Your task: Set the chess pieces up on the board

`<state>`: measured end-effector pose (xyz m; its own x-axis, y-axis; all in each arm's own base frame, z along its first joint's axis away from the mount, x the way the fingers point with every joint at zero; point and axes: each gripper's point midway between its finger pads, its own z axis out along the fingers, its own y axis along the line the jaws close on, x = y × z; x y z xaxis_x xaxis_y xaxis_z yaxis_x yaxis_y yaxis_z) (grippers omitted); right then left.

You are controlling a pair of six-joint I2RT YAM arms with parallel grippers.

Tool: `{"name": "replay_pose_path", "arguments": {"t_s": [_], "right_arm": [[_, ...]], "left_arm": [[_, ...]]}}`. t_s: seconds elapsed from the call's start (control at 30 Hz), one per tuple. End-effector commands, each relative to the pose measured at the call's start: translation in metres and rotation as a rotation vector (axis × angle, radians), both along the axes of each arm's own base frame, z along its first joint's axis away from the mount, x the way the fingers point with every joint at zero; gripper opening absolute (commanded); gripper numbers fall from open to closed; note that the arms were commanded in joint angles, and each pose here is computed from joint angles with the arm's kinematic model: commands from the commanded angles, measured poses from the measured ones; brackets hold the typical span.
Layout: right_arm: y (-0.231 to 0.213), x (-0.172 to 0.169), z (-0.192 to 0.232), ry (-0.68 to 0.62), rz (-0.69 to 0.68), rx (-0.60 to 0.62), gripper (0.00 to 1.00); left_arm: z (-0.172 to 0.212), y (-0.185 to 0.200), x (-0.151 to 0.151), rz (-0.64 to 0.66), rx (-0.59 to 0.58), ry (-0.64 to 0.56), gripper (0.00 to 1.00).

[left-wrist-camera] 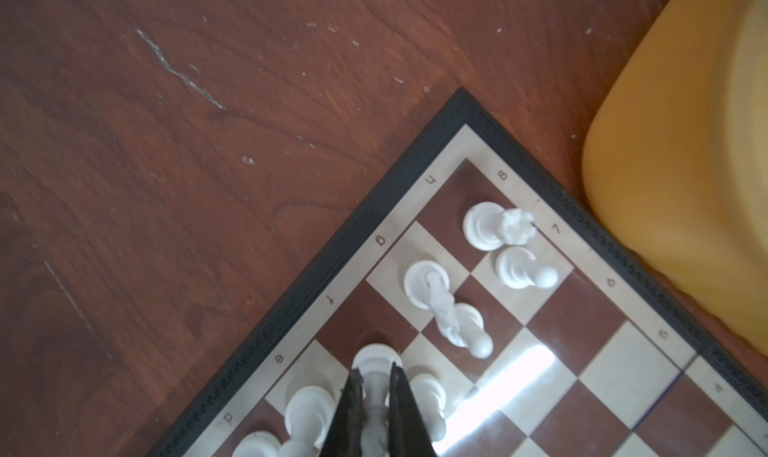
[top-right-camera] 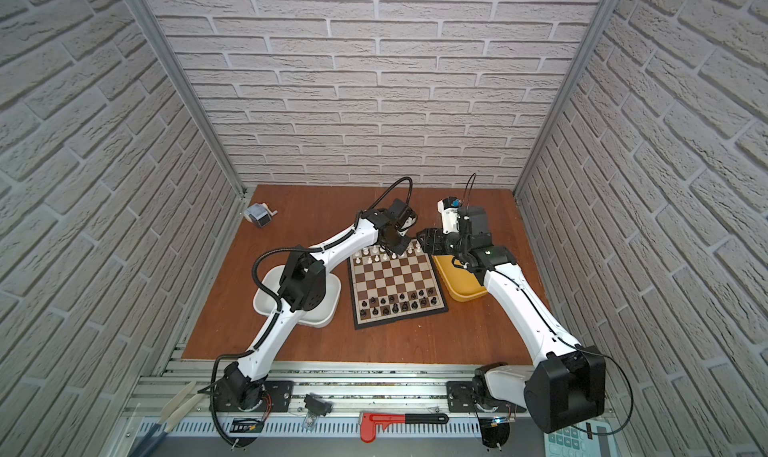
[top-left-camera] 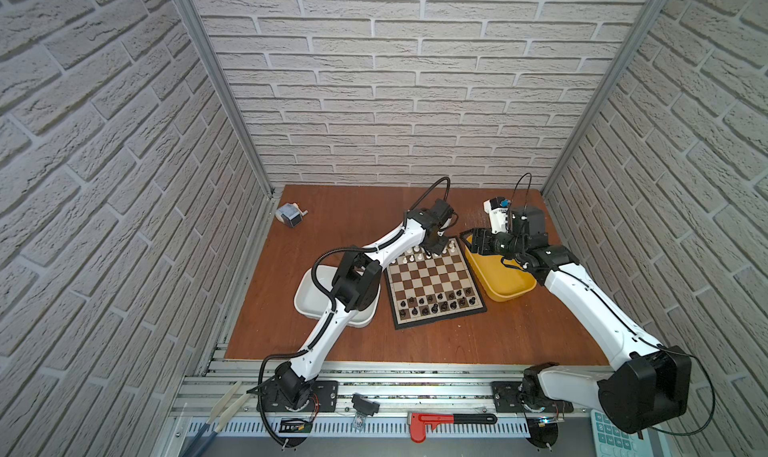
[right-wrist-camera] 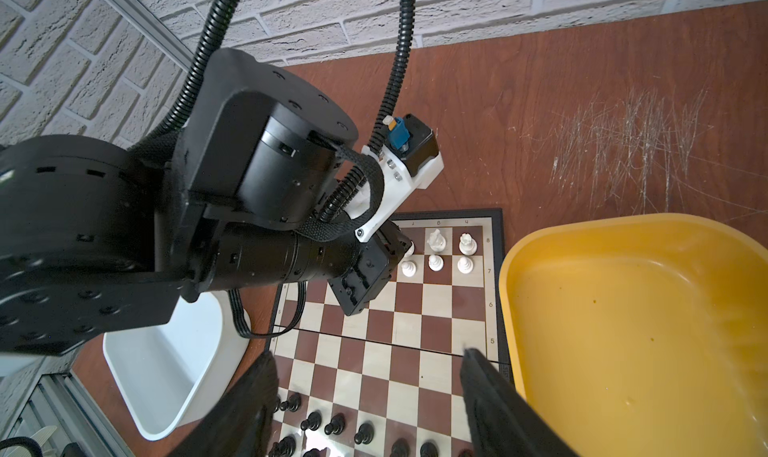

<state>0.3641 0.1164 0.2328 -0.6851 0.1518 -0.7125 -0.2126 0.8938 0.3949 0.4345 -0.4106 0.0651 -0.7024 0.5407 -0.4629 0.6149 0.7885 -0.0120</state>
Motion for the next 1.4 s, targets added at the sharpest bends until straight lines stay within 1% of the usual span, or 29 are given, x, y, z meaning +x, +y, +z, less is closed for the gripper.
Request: {"name": "replay_pose_path", "arguments": {"t_s": [0.0,0.17,0.3,0.53,0.67,0.7,0.73,0.8,0.93,1.1,1.17,1.2,1.23,1.27,1.3,1.33,1.37], "right_arm": [[0.003,0.003,0.009,-0.038,0.019,0.006,0.71],[0.003,0.003,0.011,-0.044,0.021,0.007,0.71],[0.004,0.003,0.011,-0.044,0.025,0.011,0.7],[0.006,0.003,0.012,-0.043,0.029,0.018,0.7],[0.006,0.002,0.014,-0.045,0.03,0.023,0.7],[0.006,0.002,0.015,-0.046,0.033,0.025,0.7],[0.007,0.002,0.015,-0.046,0.033,0.027,0.7],[0.007,0.002,0.017,-0.051,0.032,0.027,0.69],[0.005,0.002,0.026,-0.07,0.025,0.031,0.69],[0.002,-0.002,0.039,-0.103,0.005,0.032,0.7],[-0.004,-0.003,0.044,-0.127,-0.02,0.017,0.7],[-0.007,-0.003,0.047,-0.137,-0.038,0.014,0.76],[-0.012,-0.002,0.05,-0.149,-0.068,0.013,0.99],[-0.016,-0.002,0.055,-0.174,-0.088,0.005,1.0],[-0.019,-0.002,0.061,-0.203,-0.1,-0.01,1.0],[-0.025,-0.001,0.067,-0.248,-0.127,-0.022,1.0],[-0.036,0.0,0.069,-0.284,-0.189,-0.033,1.0]], "left_arm": [[-0.004,-0.004,0.005,0.008,-0.003,-0.015,0.0],[-0.005,-0.003,0.005,0.011,0.005,-0.014,0.01],[-0.006,-0.001,0.006,0.018,0.009,-0.017,0.07],[0.0,-0.004,0.012,0.025,-0.002,-0.047,0.27],[0.008,-0.009,0.016,0.029,-0.031,-0.067,0.33],[0.011,-0.009,0.018,0.031,-0.036,-0.076,0.36],[0.016,-0.011,0.02,0.033,-0.046,-0.09,0.37],[0.03,-0.015,0.023,0.028,-0.079,-0.126,0.37],[0.073,-0.026,0.025,0.011,-0.176,-0.189,0.37],[0.128,-0.02,0.014,0.017,-0.239,-0.23,0.36],[0.152,-0.014,0.004,0.015,-0.261,-0.264,0.35],[0.166,-0.009,-0.001,0.024,-0.275,-0.295,0.35],[0.18,-0.001,-0.007,0.035,-0.299,-0.333,0.35],[0.194,0.01,-0.015,0.046,-0.326,-0.373,0.36],[0.203,0.02,-0.02,0.052,-0.353,-0.417,0.39],[0.224,0.036,-0.031,0.061,-0.406,-0.487,0.45],[0.232,0.054,-0.039,0.085,-0.448,-0.552,0.6]]}}
